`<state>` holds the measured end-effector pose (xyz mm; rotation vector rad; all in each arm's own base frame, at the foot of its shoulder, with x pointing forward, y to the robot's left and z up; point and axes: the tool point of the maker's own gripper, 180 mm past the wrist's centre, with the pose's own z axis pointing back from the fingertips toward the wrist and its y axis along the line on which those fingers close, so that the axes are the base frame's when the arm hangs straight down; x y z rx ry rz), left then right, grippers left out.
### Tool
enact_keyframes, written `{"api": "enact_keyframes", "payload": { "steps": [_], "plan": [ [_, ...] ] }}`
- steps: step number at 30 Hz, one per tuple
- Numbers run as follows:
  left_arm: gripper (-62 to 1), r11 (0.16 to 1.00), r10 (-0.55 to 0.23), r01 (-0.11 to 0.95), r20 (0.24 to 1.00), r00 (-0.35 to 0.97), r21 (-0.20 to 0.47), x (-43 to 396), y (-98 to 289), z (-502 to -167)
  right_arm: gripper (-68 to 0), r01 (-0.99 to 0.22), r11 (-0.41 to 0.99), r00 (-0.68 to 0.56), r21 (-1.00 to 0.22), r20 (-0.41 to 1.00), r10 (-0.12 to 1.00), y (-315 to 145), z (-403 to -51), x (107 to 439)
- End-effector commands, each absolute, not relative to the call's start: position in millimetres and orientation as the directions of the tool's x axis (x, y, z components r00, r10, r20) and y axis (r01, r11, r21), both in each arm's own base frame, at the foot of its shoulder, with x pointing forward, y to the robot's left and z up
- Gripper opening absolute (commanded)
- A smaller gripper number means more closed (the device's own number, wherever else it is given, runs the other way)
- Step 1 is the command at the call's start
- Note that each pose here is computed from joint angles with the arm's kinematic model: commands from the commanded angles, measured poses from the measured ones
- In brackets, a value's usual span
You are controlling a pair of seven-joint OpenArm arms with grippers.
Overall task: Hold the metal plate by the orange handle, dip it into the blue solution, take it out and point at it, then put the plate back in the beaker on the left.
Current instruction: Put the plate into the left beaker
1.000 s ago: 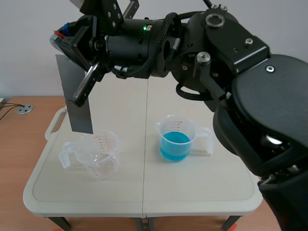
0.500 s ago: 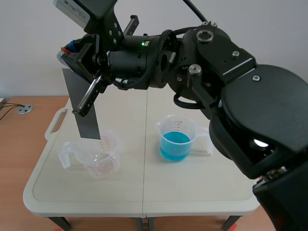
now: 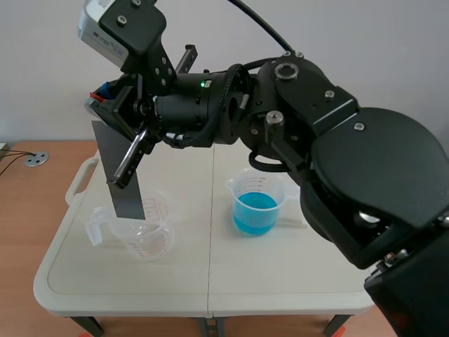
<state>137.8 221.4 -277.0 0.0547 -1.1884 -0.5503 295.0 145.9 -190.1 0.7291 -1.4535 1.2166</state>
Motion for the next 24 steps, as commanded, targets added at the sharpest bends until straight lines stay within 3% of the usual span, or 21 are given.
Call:
{"api": "enact_keyframes", "payload": {
  "steps": [1, 24],
  "plan": [
    [-59.1, 0.870, -0.429, 0.369, 0.870, 0.244, 0.326, 138, 222, -271, -66.4, -0.906, 0.302, -0.270, -0.298, 0.954, 0.131, 148, -180, 297],
    [-59.1, 0.870, -0.429, 0.369, 0.870, 0.243, 0.326, 138, 222, -271, -66.4, -0.945, 0.262, -0.156, -0.195, 0.974, 0.163, 148, -229, 295]
  ]
}}
